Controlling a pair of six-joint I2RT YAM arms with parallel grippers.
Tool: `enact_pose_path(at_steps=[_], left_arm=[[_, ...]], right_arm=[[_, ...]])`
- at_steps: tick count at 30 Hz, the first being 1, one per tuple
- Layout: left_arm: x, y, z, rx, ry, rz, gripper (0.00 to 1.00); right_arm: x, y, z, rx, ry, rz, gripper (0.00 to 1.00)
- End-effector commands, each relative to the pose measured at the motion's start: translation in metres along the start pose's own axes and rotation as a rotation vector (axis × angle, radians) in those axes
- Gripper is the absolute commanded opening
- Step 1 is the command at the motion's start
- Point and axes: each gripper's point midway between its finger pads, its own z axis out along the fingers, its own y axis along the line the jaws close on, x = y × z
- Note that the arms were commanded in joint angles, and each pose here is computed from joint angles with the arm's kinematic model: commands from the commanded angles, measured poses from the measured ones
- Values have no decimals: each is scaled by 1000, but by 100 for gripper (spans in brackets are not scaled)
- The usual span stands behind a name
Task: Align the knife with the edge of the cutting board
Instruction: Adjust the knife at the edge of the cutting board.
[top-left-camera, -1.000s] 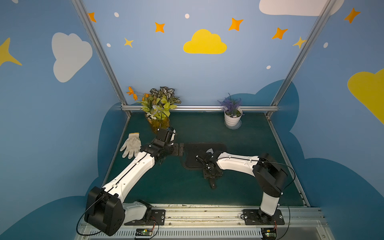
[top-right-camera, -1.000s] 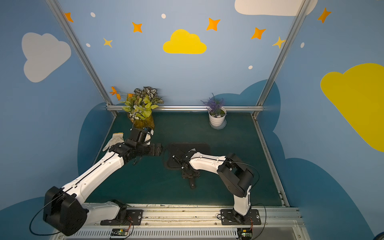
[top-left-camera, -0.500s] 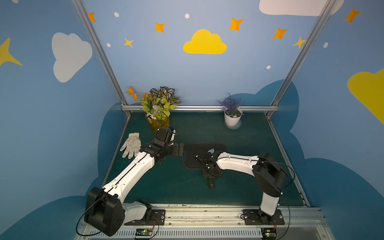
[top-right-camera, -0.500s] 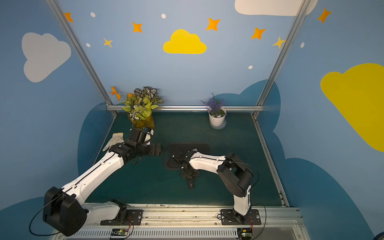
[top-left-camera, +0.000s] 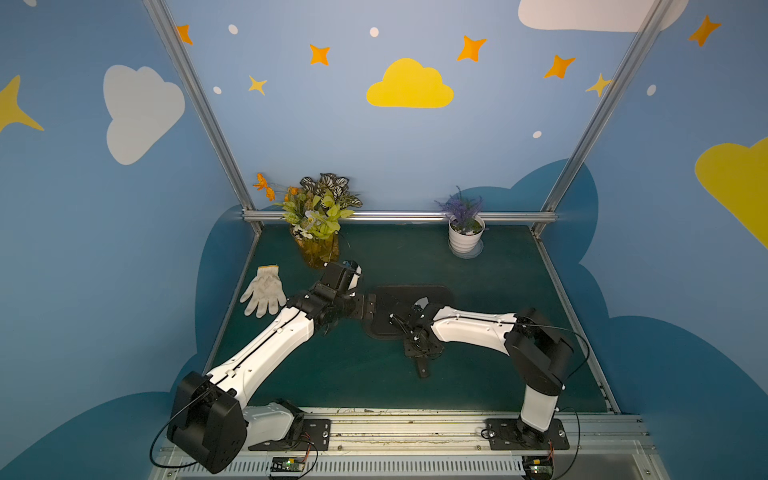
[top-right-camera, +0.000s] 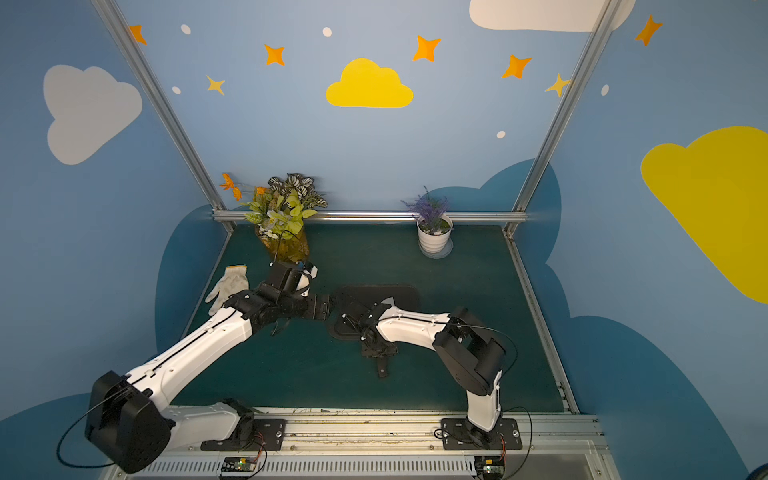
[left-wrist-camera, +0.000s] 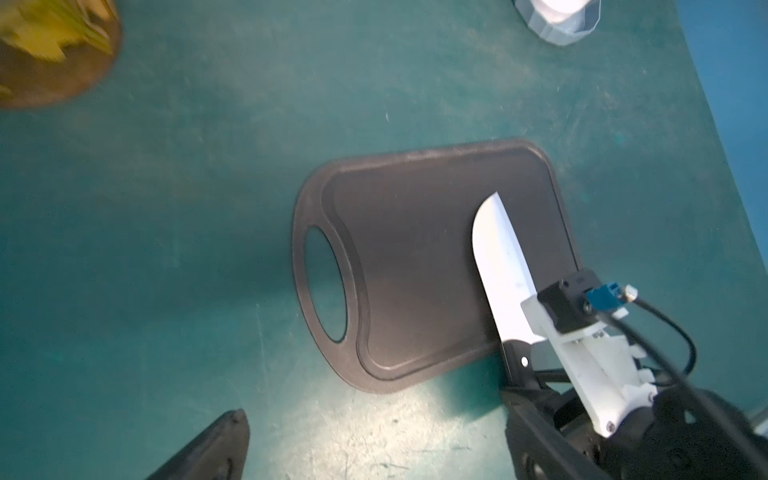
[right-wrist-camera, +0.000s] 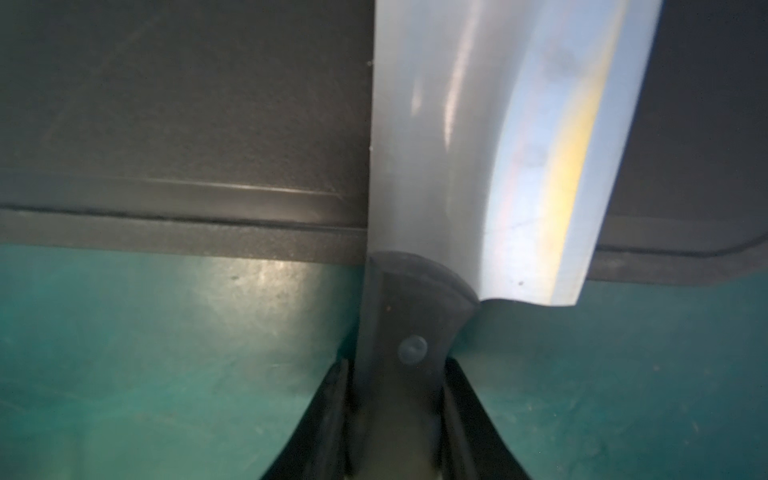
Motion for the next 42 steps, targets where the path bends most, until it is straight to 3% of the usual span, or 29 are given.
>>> enact_pose_path(at_steps=[1, 9, 26, 42], left_arm=[[9, -11, -6, 75, 10, -42, 100], [27, -12, -7, 96, 59, -55, 100], [8, -15, -4, 70, 63, -18, 100], [18, -9, 2, 61, 52, -13, 100]], right_arm=[[-7, -20, 7, 85, -60, -5, 0], [-14, -27, -7, 101, -116, 5, 0], [-16, -37, -23, 117, -177, 24, 0], [-18, -51, -28, 113, -184, 58, 0]])
